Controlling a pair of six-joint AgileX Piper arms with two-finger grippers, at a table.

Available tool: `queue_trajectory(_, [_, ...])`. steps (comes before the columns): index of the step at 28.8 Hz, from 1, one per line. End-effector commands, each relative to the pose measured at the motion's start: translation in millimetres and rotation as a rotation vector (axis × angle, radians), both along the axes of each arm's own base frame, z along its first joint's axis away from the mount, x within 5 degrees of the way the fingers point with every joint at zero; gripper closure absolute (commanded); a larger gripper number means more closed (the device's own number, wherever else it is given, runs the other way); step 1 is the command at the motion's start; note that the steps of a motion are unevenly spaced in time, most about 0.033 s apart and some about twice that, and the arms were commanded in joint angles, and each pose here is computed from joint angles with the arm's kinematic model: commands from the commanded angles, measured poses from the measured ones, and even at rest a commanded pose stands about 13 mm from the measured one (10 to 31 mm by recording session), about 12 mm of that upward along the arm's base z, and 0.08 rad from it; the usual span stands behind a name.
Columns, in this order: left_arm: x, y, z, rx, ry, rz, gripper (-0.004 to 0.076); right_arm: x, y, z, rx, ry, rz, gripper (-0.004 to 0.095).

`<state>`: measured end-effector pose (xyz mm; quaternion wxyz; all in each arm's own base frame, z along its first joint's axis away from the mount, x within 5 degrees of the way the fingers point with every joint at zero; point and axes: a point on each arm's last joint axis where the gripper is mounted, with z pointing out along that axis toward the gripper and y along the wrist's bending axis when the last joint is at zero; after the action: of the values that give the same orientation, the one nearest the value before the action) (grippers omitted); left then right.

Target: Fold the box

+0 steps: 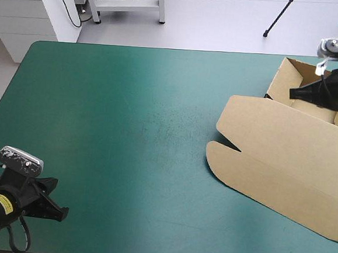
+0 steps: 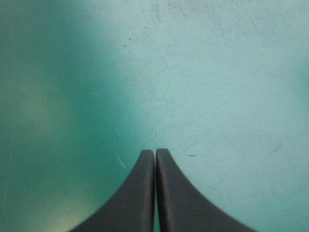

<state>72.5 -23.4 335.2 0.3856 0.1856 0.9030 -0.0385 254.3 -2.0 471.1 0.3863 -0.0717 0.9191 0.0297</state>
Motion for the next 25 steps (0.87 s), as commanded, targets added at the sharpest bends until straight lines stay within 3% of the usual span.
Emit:
queue_trajectory(1, [5, -3, 10, -0.039, -0.066, -0.006, 0.0734, -42, 8, 13, -0.007, -0.142, 0.023, 0.0924])
queue_trajectory(11, [4, -5, 9, -0.068, -0.053, -0.015, 0.0734, -116, 12, -26, -0.026, -0.163, 0.056, 0.0926])
queue_trajectory(25, [-20, 0, -13, -0.122, -0.069, -0.033, 0.0734, -189, 25, -108, 0.040, -0.152, 0.153, 0.0926])
